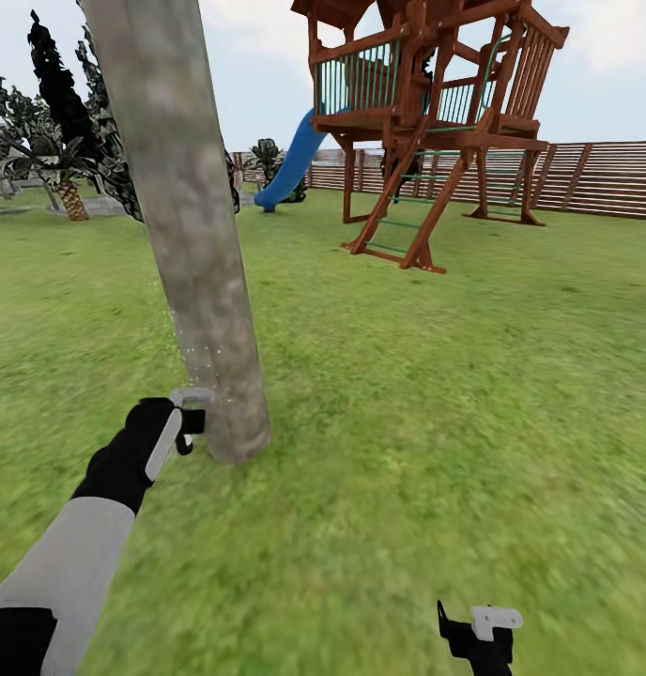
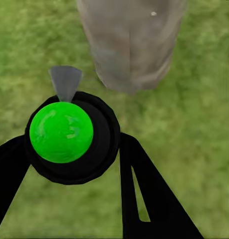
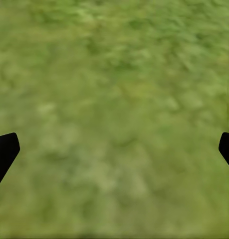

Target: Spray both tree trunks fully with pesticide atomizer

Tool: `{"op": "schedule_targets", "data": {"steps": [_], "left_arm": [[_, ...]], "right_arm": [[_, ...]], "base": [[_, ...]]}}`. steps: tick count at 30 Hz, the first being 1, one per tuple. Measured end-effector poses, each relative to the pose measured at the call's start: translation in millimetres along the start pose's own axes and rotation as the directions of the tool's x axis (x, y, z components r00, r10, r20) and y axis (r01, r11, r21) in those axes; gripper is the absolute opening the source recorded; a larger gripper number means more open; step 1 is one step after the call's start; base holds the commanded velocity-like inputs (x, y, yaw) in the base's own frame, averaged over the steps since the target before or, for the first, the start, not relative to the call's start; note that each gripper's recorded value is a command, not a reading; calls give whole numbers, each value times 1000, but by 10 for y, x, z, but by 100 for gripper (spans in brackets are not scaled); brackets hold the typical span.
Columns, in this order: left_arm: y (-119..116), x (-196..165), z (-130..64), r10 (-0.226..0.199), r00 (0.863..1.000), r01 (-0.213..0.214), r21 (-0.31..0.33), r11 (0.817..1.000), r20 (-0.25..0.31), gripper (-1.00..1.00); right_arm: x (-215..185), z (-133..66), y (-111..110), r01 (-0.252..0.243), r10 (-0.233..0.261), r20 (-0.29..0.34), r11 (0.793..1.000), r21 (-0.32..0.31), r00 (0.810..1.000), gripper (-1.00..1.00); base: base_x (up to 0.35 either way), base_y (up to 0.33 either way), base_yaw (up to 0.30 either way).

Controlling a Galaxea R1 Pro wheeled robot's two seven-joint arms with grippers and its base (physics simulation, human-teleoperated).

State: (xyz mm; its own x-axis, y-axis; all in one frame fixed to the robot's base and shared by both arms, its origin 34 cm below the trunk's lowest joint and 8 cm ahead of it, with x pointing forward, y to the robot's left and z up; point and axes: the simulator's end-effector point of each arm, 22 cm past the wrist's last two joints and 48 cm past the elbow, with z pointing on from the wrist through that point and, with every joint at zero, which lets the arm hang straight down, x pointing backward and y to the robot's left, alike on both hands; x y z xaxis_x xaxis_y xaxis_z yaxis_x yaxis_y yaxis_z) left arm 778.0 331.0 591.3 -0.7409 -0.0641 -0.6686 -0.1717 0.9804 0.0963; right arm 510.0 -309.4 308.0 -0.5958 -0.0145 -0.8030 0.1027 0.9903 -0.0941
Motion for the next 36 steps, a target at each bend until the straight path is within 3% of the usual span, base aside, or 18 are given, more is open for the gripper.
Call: {"op": "schedule_targets", "data": {"steps": [2, 7, 14, 16, 19, 22, 25, 28, 31, 33, 36], "left_arm": [[5, -5, 2, -3, 1000, 3, 14, 1000, 1, -100], [-369, -161, -135, -1, 1000, -1, 77, 997, 21, -100], [56, -412, -278, 5, 999, -5, 20, 1000, 36, -100], [-31, -490, -345, 2, 998, -4, 38, 999, 57, -100], [-430, -682, -558, -5, 994, -7, 105, 994, 112, -100], [-356, -806, -631, -4, 990, -9, 88, 996, 141, -100], [-57, -943, -661, -3, 987, -3, 40, 999, 160, -100], [228, -974, -650, -32, 986, 30, 14, 999, 163, -100], [74, -1092, -741, -44, 981, 36, 49, 998, 186, -100], [-225, -1186, -845, -53, 977, 33, 99, 994, 206, -100], [-282, -1211, -872, -50, 976, 29, 103, 994, 211, -100]], "right_arm": [[-2, 1, -5, 0, 0, 0, 1000, 1, 1000, 100], [1, 0, -6, 1, -1, 0, 1000, 1, 1000, 100], [-1, 1, -6, 1, -1, 0, 1000, 1, 1000, 100], [-1, 1, -8, 1, -1, 0, 1000, 2, 1000, 100], [1, -1, -9, 1, -1, 0, 1000, 2, 1000, 100], [-4, 2, -8, 1, -1, 1, 1000, 2, 1000, 100], [-4, 3, -6, 1, -1, 1, 1000, 1, 1000, 100], [-4, 2, -6, 1, -1, 1, 1000, 1, 1000, 100], [-1, 0, -9, 1, -1, 0, 1000, 2, 1000, 100], [-1, 0, -10, 0, 0, 0, 1000, 2, 1000, 100], [-1, 1, -8, 1, -1, 0, 1000, 2, 1000, 100]], "base": [[0, 0, 0], [0, 0, 0], [0, 0, 0], [0, 0, 0], [0, 0, 0], [0, 0, 0], [0, 0, 0], [0, 0, 0], [0, 0, 0], [0, 0, 0], [0, 0, 0]]}}
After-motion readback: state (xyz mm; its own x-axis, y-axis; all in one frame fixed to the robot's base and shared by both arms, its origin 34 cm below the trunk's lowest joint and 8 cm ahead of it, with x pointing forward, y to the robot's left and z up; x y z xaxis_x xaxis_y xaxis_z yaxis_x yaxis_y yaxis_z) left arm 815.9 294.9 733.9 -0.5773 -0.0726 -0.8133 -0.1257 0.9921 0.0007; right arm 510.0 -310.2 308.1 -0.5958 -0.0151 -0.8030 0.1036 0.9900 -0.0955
